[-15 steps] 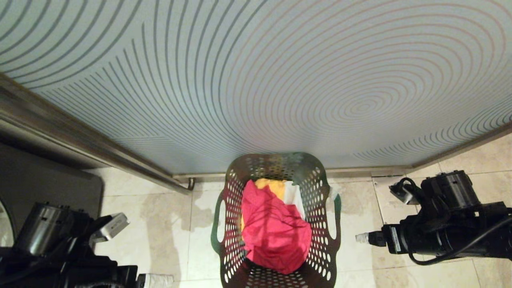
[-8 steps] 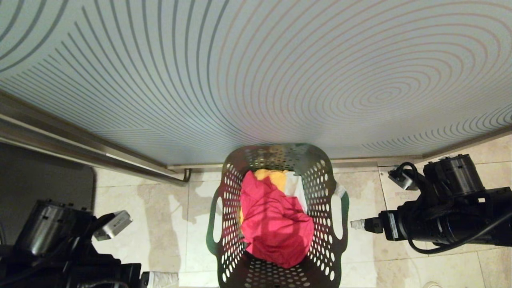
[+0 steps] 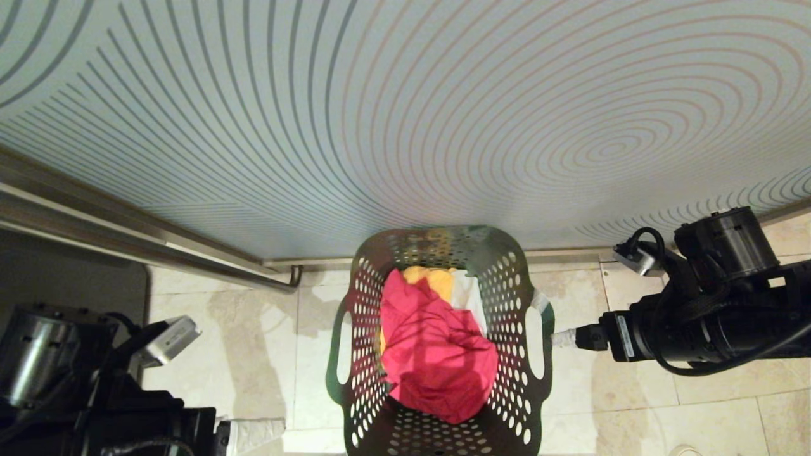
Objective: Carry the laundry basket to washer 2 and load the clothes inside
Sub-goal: Pick up the clothes basket and put it beside the washing machine
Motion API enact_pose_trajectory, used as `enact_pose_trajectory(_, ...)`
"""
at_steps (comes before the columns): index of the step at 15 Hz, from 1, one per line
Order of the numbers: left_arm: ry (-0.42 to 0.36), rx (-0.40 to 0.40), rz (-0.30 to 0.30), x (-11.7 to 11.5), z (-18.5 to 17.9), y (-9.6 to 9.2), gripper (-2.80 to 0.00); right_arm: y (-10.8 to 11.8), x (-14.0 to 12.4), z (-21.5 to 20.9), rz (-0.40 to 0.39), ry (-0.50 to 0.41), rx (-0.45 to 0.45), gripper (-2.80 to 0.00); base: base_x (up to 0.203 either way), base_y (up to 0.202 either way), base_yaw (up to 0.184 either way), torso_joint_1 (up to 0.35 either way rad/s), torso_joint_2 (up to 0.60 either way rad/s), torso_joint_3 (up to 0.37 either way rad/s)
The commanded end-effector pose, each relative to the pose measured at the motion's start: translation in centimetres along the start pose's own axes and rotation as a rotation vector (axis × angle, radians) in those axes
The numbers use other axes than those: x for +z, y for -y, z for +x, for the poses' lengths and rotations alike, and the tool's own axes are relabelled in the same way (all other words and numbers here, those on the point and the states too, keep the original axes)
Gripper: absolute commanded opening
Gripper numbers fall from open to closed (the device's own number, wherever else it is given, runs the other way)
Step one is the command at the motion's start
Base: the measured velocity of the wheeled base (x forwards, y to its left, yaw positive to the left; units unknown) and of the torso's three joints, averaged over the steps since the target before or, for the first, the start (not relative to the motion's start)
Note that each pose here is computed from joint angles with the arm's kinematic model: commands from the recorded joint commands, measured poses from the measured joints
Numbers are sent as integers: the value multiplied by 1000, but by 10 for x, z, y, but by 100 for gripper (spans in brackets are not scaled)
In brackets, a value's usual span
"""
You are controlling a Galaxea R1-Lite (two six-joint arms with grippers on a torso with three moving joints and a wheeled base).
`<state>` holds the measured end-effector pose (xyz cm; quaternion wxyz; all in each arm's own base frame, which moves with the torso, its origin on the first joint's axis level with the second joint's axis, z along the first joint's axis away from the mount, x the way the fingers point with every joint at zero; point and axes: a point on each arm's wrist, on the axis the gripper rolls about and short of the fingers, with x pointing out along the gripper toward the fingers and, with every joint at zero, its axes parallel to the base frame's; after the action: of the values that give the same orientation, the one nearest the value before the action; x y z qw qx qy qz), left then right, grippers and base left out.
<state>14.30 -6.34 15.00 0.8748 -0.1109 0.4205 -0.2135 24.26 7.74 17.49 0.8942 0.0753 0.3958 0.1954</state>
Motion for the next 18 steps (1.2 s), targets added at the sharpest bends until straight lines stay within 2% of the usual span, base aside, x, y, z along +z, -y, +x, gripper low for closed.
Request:
enact_pose_trajectory(1, 14, -36, -3, -2, -5, 7, 0, -2, 1, 3, -4, -3, 8, 0, 0, 0, 0, 0, 0, 0)
enact_pose_trajectory(3, 9, -84, -51, 3, -2, 18, 0, -5, 3, 13, -9, -25, 14, 0, 0, 0, 0, 0, 0, 0)
enact_pose_trajectory(5, -12, -96, -50, 7, 11, 23, 0, -12, 12, 24, -16, -27, 32, 0, 0, 0, 0, 0, 0, 0)
enact_pose_trajectory(11, -22, -58, 37, 9, 64, 44, 0, -17, 25, 49, -14, -43, 41, 0, 0, 0, 0, 0, 0, 0)
enact_pose_trajectory(13, -1, -37, 53, 10, 75, 49, 0, -18, 29, 57, -6, -45, 44, 0, 0, 0, 0, 0, 0, 0)
enact_pose_trajectory(15, 8, -48, 62, 14, 78, 55, 0, -23, 34, 61, 46, -39, 54, 0, 0, 0, 0, 0, 0, 0)
enact_pose_trajectory(18, 33, -58, 70, 26, 89, 63, 0, -30, 34, 61, 47, -40, 71, 0, 0, 0, 0, 0, 0, 0)
